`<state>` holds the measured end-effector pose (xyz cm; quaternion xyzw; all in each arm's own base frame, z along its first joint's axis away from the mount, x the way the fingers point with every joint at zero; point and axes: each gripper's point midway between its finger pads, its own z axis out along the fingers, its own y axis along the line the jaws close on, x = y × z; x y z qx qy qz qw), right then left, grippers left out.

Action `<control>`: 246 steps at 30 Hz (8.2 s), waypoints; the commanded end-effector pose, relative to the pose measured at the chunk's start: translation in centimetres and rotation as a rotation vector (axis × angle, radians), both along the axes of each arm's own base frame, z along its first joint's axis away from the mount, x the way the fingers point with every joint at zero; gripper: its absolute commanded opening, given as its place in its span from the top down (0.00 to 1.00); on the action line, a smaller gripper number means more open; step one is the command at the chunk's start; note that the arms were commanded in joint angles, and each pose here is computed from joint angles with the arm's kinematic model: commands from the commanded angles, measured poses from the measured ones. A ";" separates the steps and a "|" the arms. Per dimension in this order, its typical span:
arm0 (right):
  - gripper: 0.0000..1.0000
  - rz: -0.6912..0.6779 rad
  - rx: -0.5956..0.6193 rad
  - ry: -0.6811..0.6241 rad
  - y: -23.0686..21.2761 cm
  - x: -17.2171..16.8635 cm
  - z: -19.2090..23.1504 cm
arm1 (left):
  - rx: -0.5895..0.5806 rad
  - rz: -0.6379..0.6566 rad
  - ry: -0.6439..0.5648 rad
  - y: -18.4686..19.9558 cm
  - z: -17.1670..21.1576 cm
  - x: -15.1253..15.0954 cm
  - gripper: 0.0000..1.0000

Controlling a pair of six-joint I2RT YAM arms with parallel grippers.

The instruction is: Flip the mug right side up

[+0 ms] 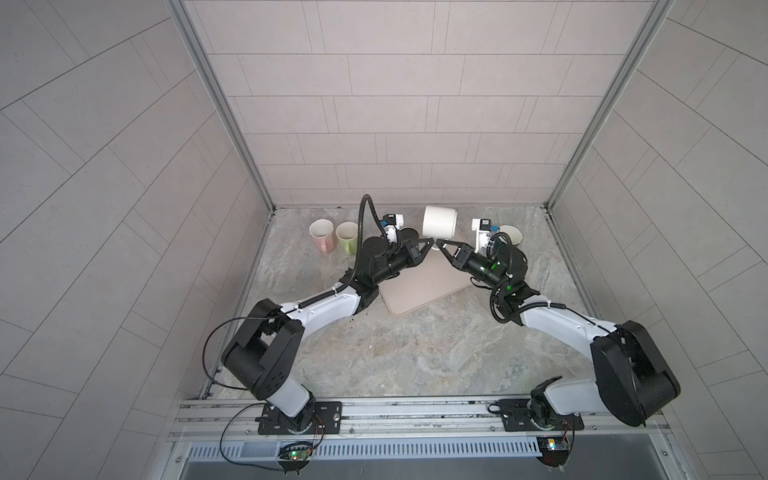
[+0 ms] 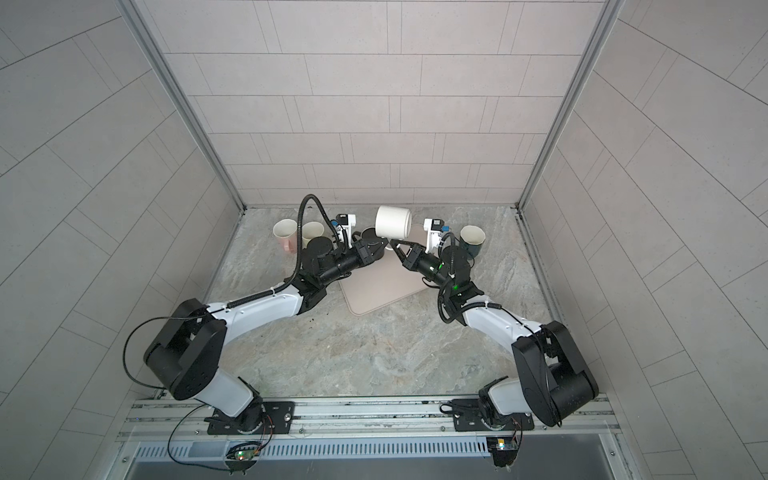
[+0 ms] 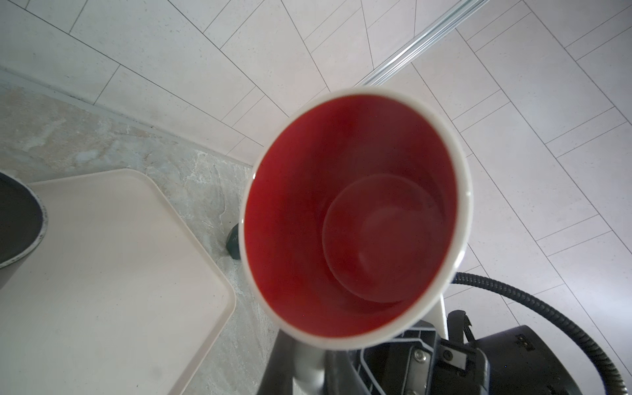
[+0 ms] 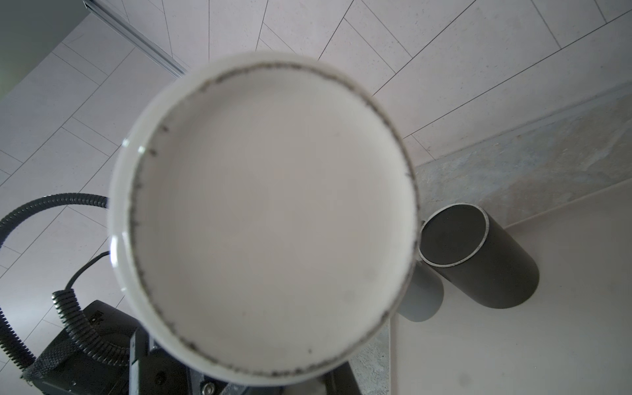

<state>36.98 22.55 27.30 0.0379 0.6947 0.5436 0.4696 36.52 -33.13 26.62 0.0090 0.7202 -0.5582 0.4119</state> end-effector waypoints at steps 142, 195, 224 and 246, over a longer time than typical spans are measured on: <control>0.27 -0.066 -0.374 -0.135 -5.7 -9.7 2.1 | 1.035 1.062 0.127 40.9 0.5 5.6 1.00; 0.27 -0.174 -0.612 0.077 -7.8 -6.1 -4.0 | 1.024 0.963 0.174 42.3 -12.8 19.0 1.00; 0.27 -0.155 -0.635 0.059 -7.6 -6.0 -3.8 | 1.036 1.070 0.382 46.7 -18.7 15.9 1.00; 0.26 -0.162 -0.632 0.045 -7.8 -6.4 -3.3 | 1.069 1.067 0.377 46.1 -18.0 15.2 0.68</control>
